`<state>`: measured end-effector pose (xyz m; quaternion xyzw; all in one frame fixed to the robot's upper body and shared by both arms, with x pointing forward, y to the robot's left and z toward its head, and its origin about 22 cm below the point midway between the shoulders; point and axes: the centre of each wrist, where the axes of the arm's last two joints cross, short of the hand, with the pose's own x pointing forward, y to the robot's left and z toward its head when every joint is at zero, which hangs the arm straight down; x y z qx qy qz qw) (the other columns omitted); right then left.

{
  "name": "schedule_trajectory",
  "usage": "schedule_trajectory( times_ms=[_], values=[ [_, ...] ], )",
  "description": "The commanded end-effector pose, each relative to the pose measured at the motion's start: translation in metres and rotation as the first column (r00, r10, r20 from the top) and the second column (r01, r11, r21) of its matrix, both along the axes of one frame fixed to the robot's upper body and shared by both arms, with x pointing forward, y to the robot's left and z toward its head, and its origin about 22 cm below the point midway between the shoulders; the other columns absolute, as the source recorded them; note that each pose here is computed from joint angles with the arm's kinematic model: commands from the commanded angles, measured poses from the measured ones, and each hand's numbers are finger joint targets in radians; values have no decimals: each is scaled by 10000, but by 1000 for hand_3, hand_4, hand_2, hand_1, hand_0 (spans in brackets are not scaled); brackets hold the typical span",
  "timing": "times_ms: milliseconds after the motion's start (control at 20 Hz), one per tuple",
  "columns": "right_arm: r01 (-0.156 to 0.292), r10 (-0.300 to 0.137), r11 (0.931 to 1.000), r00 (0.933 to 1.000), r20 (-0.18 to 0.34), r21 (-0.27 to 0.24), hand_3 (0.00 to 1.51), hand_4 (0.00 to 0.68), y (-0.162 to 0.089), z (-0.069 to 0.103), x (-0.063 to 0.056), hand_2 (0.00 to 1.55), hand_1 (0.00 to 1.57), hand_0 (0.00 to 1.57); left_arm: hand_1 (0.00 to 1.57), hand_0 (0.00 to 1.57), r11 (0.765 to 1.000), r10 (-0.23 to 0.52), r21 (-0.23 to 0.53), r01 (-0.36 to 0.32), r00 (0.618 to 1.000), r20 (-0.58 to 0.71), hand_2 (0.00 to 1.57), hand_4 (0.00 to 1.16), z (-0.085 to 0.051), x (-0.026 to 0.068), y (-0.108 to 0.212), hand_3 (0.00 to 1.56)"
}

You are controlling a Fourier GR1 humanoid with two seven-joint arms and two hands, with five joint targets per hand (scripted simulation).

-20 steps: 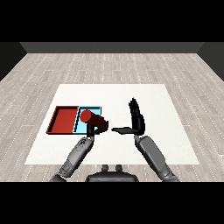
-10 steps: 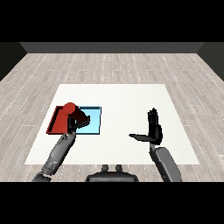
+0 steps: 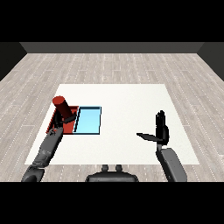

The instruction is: Pick the red can and put it in the red box

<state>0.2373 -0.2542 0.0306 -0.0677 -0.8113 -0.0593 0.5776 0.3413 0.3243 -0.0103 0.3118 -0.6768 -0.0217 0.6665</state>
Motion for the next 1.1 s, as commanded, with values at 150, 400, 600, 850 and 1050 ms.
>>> schedule_trajectory(
  times_ms=[150, 400, 600, 850, 1050],
  values=[
    [119, -143, 9982, 9991, -408, -589, 0, 0, 84, -127, 239, 0, 0, 0, 1571, 1571, 9918, 1121, 764, -1021, 9836, -1413, 1564, 1058, -134, 189, 306, 1493],
    [112, -102, 9998, 9978, -650, 140, 0, 0, -26, -279, 238, 0, 0, 0, 1363, 1363, 9772, 2026, 1239, -1722, 9311, -3035, 1247, 948, -326, 138, 297, 1285],
    [91, -83, 9999, 9983, -577, 140, 0, 0, -22, -332, 328, 0, 0, 0, 671, 671, 9706, 2391, 1341, -1997, 8621, -4468, 671, 720, -447, 66, 294, 0],
    [266, -260, 9996, 9987, -429, 131, 0, 0, -65, -327, 295, 0, 0, 0, 887, 887, 9413, 3244, 793, -3282, 8141, -4817, 877, 676, -656, -152, 359, 343],
    [311, -304, 9994, 9988, -378, 166, 0, 0, -40, -343, 394, 0, 0, 0, 0, 0, 9569, 2505, 269, -2892, 7751, -5801, 0, 649, -542, -222, 674, 0]
  ],
)
